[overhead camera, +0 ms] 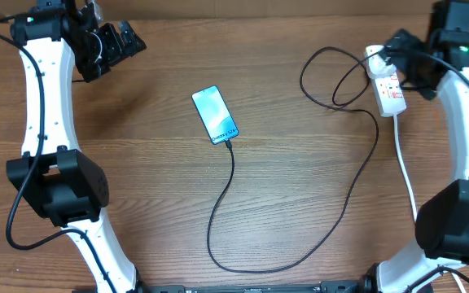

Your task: Plug charger to phone and switch on socket

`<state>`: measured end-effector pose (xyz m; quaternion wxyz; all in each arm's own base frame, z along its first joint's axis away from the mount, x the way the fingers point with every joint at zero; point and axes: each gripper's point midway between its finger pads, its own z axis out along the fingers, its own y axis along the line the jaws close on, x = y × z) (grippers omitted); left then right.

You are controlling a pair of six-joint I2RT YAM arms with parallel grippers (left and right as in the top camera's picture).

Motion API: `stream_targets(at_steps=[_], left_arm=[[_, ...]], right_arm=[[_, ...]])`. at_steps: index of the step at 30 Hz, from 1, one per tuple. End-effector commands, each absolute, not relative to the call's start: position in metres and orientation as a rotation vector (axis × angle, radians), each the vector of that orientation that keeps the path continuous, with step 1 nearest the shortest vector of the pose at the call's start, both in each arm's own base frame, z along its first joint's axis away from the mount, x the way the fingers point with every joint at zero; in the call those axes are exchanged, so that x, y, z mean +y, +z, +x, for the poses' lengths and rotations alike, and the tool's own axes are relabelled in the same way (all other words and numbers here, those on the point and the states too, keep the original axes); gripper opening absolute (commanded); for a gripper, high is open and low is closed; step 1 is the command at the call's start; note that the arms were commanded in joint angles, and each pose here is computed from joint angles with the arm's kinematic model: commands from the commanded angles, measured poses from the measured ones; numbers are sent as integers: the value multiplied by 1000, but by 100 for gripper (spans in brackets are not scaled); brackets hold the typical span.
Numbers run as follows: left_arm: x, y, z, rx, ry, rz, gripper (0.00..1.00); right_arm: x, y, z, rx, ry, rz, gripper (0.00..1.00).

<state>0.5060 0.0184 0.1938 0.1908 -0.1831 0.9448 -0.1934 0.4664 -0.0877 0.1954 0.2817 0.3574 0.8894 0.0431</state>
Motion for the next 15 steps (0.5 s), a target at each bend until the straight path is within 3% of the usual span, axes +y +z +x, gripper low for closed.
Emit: stream_targets(at_steps=[1,5,15], left_arm=[[18,195,501,2663,-522,-490,100],[17,194,497,2680,-523,-497,100],[17,192,493,2698,-524,-506,100]], right_arm=[[-135,191,465,2299,-91,1078,100],[-171,180,465,2235,-262,1142,100],[-189,119,478,2299,-303,1181,100]])
